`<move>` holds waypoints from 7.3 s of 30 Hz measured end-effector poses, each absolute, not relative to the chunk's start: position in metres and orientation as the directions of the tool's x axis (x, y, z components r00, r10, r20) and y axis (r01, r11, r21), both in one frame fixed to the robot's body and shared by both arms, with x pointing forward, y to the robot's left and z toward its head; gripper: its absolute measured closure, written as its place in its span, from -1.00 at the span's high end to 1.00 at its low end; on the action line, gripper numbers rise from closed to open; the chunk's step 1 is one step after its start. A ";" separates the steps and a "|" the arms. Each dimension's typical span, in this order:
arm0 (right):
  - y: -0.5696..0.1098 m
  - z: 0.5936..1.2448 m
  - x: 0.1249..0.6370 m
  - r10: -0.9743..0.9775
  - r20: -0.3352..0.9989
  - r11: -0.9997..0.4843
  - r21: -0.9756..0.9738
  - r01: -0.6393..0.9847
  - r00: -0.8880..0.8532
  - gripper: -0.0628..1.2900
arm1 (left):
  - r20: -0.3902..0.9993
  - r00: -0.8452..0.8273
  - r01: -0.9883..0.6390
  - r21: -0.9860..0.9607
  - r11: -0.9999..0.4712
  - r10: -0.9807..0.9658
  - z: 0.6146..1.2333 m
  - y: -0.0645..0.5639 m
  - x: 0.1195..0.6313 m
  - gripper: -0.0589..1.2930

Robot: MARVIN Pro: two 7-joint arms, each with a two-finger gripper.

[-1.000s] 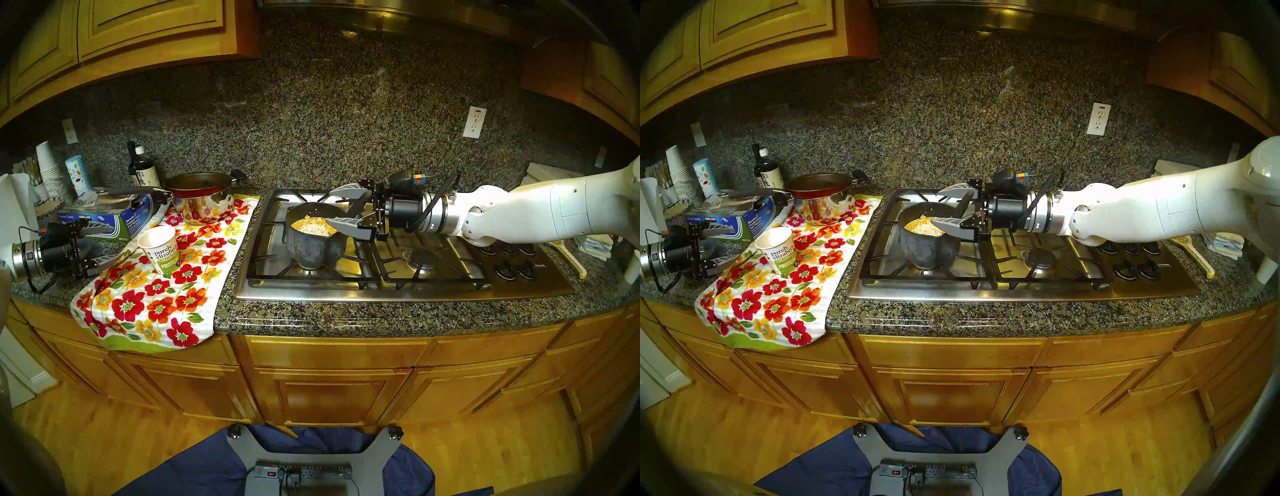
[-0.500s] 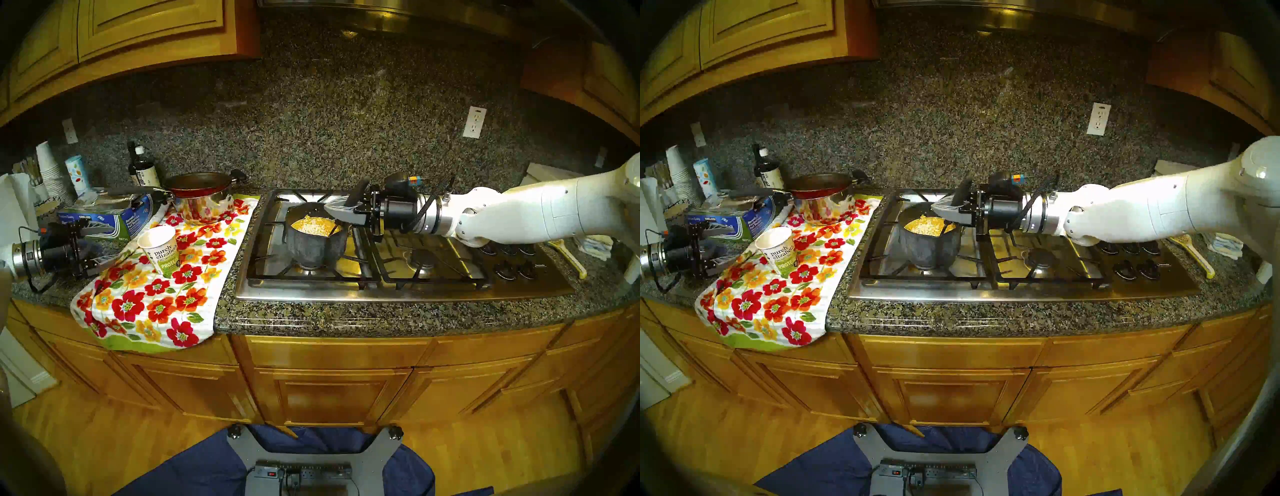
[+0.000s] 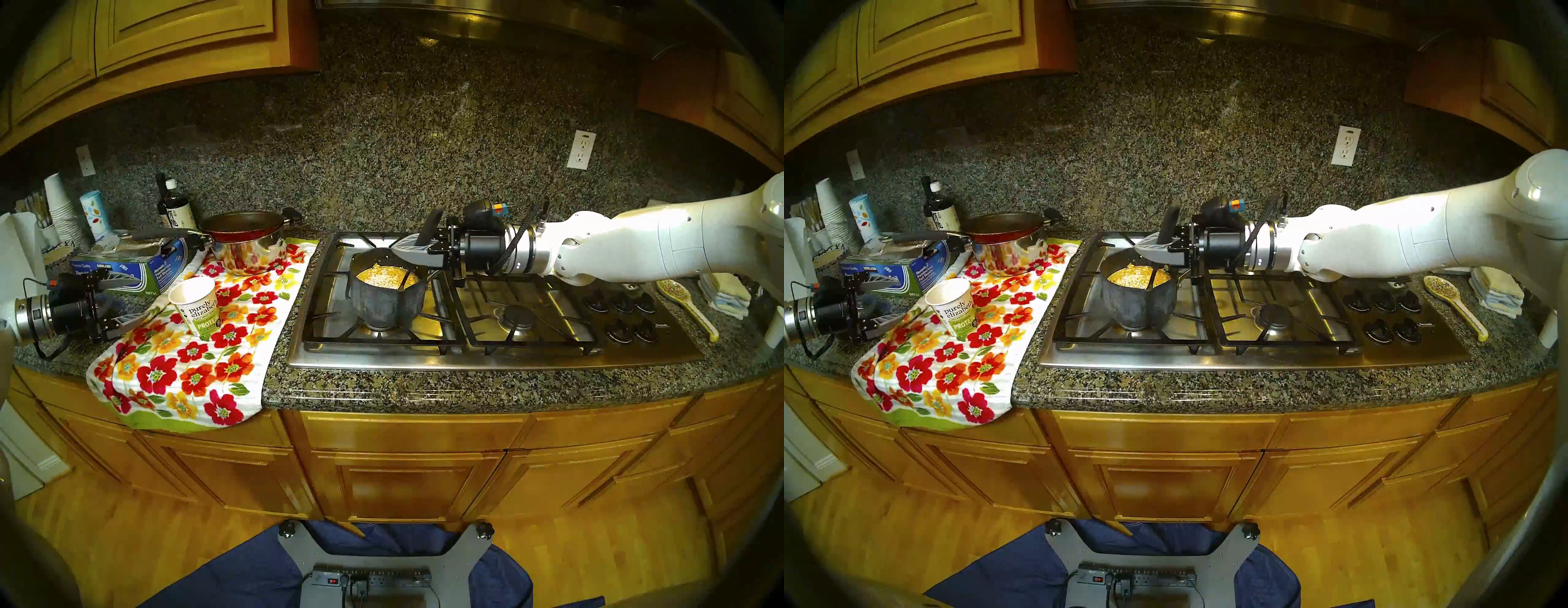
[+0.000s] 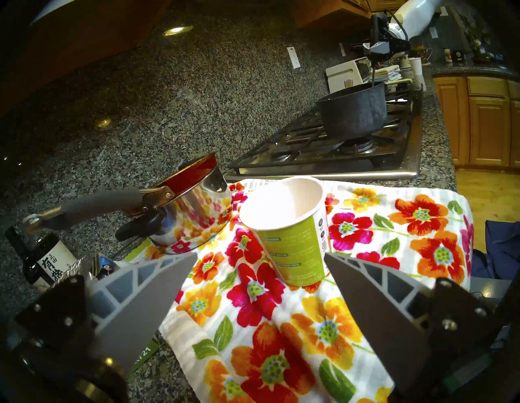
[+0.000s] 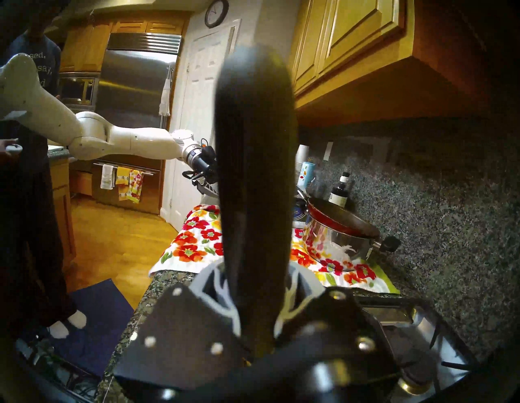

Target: Pour oats into pot and stir with a spoon

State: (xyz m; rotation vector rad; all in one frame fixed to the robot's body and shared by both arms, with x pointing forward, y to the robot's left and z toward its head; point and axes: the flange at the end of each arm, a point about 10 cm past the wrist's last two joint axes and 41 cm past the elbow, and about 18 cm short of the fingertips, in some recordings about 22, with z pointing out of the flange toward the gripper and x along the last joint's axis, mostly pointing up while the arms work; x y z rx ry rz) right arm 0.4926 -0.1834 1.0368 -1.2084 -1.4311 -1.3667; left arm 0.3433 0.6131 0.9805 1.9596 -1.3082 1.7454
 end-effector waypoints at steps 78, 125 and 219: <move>-0.149 1.065 0.561 0.211 0.955 0.087 0.194 0.977 -0.209 -0.87 | 0.880 -0.095 -0.715 -0.386 -0.583 -0.466 0.980 0.613 0.343 0.88; -0.129 1.086 0.569 0.180 0.953 0.074 0.232 0.970 -0.242 -0.90 | 0.881 -0.094 -0.715 -0.384 -0.584 -0.464 0.980 0.613 0.343 0.89; -0.169 1.081 0.550 0.091 0.994 -0.090 -0.050 0.995 0.058 -0.92 | 0.880 -0.094 -0.717 -0.384 -0.582 -0.466 0.980 0.613 0.342 0.88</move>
